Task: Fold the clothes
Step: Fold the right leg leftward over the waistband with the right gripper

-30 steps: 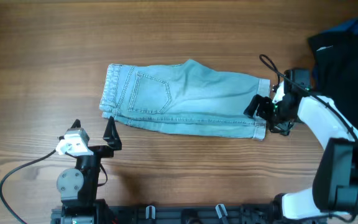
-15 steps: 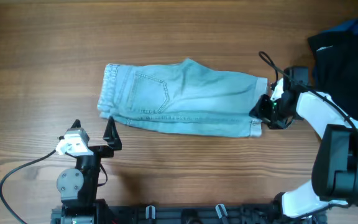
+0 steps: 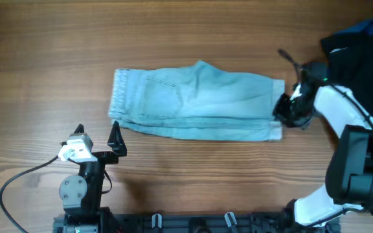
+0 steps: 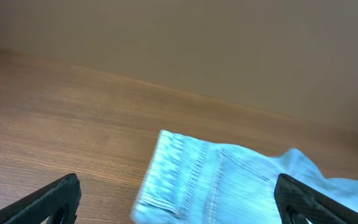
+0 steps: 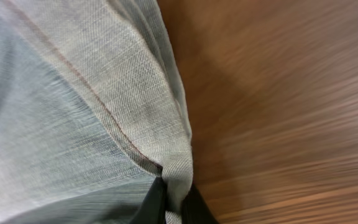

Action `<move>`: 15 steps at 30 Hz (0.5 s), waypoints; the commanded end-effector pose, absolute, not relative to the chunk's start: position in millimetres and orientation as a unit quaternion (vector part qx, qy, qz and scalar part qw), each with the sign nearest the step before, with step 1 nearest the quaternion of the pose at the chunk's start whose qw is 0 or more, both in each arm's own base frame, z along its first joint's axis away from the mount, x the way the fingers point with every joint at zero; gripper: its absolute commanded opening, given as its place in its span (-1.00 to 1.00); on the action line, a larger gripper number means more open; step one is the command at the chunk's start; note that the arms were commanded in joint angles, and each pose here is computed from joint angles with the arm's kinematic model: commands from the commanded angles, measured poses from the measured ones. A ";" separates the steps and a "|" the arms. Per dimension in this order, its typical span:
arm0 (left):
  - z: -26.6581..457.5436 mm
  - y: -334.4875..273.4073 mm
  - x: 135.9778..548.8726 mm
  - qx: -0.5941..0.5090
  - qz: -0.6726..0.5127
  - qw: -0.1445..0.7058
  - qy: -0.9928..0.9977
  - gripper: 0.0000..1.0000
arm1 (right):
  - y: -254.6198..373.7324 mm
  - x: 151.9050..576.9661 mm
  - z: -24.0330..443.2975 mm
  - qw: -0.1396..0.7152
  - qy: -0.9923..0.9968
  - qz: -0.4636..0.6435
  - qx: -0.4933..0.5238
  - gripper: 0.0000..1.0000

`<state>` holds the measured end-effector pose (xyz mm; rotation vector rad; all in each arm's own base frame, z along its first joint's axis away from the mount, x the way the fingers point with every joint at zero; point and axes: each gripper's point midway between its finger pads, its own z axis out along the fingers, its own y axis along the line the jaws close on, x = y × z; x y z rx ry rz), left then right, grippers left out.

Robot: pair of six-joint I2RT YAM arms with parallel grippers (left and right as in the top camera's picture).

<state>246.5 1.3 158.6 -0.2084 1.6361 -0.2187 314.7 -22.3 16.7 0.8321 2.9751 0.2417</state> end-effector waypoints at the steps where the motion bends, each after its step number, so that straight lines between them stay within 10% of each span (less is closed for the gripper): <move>1: 155.7 4.4 246.5 -0.095 -0.089 0.673 0.728 0.99 | -65.0 336.3 43.7 0.056 0.956 0.017 0.286 -0.92; 15: 145.7 1.3 248.1 -0.114 -0.115 0.652 0.741 1.00 | 11.5 370.1 135.9 0.167 0.968 0.121 0.142 -0.92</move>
